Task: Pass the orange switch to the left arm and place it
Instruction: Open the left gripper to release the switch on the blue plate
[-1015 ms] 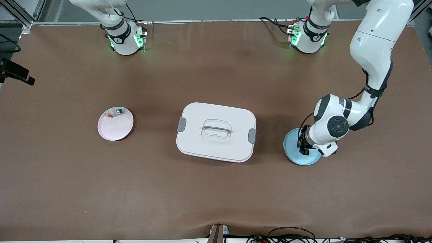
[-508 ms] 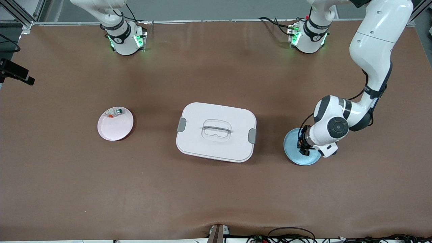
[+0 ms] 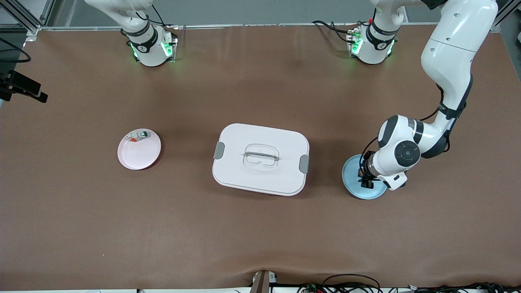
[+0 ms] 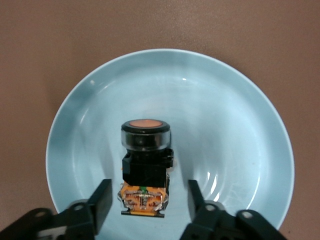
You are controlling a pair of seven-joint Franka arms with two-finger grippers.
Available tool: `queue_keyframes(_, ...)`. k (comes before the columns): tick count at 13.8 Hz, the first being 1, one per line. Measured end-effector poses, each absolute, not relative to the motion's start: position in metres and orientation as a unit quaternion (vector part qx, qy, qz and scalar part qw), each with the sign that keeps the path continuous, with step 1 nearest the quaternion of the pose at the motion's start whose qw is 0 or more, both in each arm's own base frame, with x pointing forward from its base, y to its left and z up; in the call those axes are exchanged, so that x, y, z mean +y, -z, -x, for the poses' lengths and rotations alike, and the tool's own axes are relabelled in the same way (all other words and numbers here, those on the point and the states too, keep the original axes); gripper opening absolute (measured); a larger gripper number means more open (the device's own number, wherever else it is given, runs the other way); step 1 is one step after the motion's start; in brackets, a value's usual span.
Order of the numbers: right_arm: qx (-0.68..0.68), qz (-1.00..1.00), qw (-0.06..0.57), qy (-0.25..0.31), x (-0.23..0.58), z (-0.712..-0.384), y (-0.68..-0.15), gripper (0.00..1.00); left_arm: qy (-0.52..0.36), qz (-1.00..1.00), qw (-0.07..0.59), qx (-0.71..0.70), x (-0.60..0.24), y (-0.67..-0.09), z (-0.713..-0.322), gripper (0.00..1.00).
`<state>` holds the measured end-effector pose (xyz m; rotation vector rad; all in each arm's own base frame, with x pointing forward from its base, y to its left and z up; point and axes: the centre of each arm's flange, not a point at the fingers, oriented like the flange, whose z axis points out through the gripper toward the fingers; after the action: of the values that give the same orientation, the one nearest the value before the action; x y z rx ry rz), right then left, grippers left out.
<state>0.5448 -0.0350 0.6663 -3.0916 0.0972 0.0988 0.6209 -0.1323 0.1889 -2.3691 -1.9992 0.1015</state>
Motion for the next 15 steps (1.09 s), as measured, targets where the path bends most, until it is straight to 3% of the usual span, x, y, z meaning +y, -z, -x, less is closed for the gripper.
queue_keyframes(2, 0.025, 0.999, 0.024, -0.032, -0.035, -0.545, -0.666, 1.0, -0.03, 0.764, 0.017, -0.645, -0.132, -0.191, -0.623, 0.96)
queue_keyframes(3, 0.025, 0.999, 0.024, -0.032, -0.035, -0.545, -0.666, 1.0, -0.028, 0.766, 0.015, -0.643, -0.13, -0.193, -0.626, 1.0)
queue_keyframes(8, 0.022, 0.999, 0.024, -0.031, -0.036, -0.544, -0.667, 1.0, -0.024, 0.835, -0.004, -0.55, -0.111, -0.221, -0.631, 1.0)
queue_keyframes(15, 0.027, 0.999, 0.023, -0.032, -0.042, -0.543, -0.667, 1.0, 0.008, 0.964, -0.02, -0.267, -0.092, -0.276, -0.626, 1.0)
